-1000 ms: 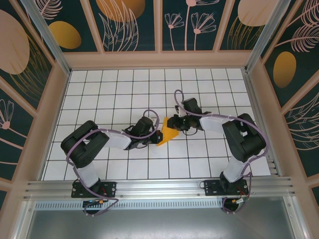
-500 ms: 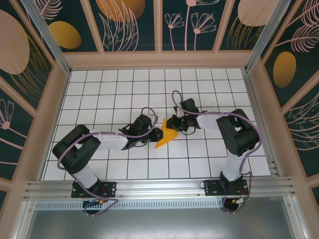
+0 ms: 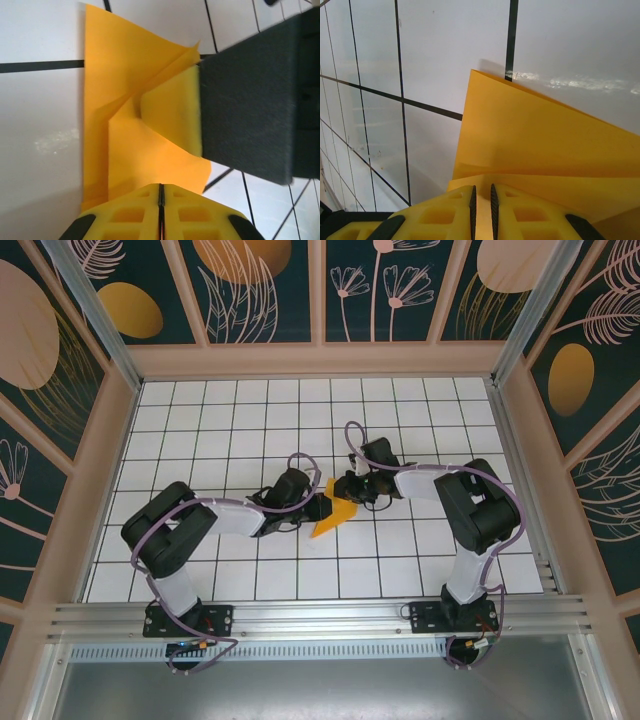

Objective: Fold a paper plane with a square sheet of paper (pick it up from the middle)
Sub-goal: Fourth fold the wing at the center of the table.

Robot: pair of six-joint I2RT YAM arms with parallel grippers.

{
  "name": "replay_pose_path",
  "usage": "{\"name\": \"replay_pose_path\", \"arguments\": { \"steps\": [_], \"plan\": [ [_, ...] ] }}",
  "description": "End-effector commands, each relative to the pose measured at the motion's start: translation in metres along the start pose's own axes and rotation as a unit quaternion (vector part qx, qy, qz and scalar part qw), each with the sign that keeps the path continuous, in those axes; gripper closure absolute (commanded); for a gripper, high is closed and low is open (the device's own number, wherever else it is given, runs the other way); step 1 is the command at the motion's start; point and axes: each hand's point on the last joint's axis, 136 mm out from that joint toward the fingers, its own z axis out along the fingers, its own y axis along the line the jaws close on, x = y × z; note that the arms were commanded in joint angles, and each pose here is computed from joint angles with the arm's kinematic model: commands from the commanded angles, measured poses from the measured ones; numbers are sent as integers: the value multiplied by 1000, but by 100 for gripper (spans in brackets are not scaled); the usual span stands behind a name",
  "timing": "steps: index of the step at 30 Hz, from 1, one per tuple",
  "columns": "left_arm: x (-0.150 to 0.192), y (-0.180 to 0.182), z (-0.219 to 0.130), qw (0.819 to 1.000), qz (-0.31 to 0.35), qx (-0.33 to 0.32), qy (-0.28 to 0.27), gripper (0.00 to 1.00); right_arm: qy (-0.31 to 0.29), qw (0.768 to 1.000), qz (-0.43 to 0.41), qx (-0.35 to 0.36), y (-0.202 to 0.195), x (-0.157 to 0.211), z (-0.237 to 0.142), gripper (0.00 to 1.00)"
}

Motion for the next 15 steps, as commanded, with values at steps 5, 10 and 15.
{"name": "replay_pose_path", "arguments": {
  "steps": [5,10,15],
  "plan": [
    [-9,18,9,998,-29,-49,-15,94,-8,1000,-13,-20,15,-9,-2,81],
    [-5,27,8,997,-41,-66,-14,96,-22,999,-19,-27,21,-13,-9,81],
    [1,33,9,996,-51,-74,-8,97,-32,998,-29,-39,27,-13,-18,80]
  ]
}}
